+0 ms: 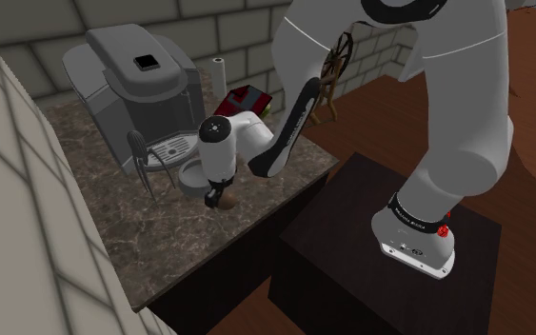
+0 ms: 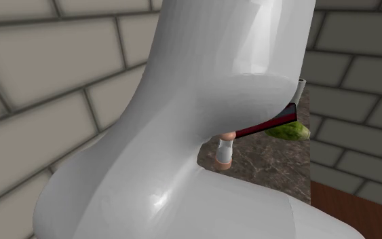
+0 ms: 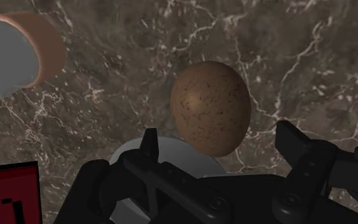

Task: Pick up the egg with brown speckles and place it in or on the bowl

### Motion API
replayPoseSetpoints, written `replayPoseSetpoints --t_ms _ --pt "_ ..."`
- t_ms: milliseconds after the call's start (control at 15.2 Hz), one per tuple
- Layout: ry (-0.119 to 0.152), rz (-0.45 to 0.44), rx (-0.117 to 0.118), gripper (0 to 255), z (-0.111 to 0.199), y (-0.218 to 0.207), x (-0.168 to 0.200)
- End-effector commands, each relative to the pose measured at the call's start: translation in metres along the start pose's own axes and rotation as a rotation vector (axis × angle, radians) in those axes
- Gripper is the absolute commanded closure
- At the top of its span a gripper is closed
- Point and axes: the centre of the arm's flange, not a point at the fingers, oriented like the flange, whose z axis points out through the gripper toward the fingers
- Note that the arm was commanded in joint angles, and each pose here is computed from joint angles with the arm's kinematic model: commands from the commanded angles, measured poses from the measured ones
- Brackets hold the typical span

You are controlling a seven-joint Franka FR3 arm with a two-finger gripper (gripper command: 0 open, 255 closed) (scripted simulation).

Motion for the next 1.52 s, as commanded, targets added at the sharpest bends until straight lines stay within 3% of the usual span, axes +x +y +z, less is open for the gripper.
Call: replayPoseSetpoints --t_ms 0,594,660,1254,1452 --pt "0.000 -0.001 0.000 0 0.012 0.001 0.000" --pt "0.000 -0.001 0.000 0 0.020 0.001 0.000" --pt "0.000 -0.001 0.000 255 0.020 0.001 0.000" --pt "0.000 -0.001 0.000 255 0.020 0.001 0.000" --pt "0.000 -0.001 0.000 255 0.005 0.004 0.002"
